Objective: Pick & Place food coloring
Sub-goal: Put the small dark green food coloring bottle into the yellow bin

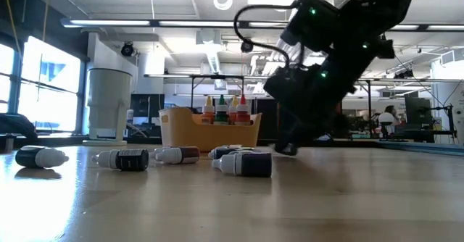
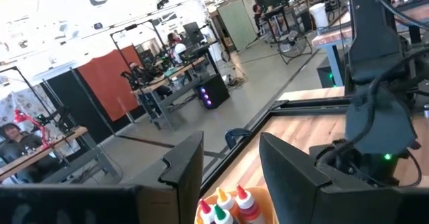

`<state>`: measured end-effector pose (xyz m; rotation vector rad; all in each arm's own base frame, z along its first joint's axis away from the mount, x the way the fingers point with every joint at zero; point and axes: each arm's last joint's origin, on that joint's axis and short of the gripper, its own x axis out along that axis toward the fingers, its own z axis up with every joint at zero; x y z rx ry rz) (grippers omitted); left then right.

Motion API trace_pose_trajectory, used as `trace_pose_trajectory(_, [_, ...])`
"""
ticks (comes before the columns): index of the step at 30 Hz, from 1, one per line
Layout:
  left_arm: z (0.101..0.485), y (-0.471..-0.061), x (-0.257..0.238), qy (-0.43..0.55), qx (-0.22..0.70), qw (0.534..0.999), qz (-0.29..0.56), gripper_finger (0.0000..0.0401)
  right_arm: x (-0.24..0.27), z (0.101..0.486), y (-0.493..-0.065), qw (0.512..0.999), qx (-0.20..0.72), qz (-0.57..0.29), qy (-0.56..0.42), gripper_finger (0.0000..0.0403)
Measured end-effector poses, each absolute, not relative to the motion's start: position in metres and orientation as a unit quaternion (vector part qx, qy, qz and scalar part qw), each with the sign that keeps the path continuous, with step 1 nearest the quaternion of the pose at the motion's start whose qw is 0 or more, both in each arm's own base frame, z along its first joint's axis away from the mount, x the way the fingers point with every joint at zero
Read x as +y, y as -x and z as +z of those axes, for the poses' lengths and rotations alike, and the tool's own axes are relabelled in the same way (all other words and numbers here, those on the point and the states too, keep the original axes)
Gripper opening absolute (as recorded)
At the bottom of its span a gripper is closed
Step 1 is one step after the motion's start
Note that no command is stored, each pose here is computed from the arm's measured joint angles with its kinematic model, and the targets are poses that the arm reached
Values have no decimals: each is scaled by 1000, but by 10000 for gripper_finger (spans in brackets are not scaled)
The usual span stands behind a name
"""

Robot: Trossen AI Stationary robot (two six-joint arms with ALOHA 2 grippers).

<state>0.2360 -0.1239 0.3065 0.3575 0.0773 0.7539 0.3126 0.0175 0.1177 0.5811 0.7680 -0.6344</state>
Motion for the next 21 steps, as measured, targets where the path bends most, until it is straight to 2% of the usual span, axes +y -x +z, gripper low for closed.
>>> trace_pose_trajectory(5, [307, -236, -124, -174, 37, 914, 365, 144, 8, 142, -336, 913, 233, -250, -221, 76])
trace_pose_trajectory(10, [307, -236, -124, -175, 33, 917, 357, 144, -8, 167, -348, 952, 119, -254, -123, 75])
trace_pose_trajectory(21, [307, -236, -124, -175, 34, 917, 358, 144, -35, 159, -357, 959, 139, -230, -94, 82])
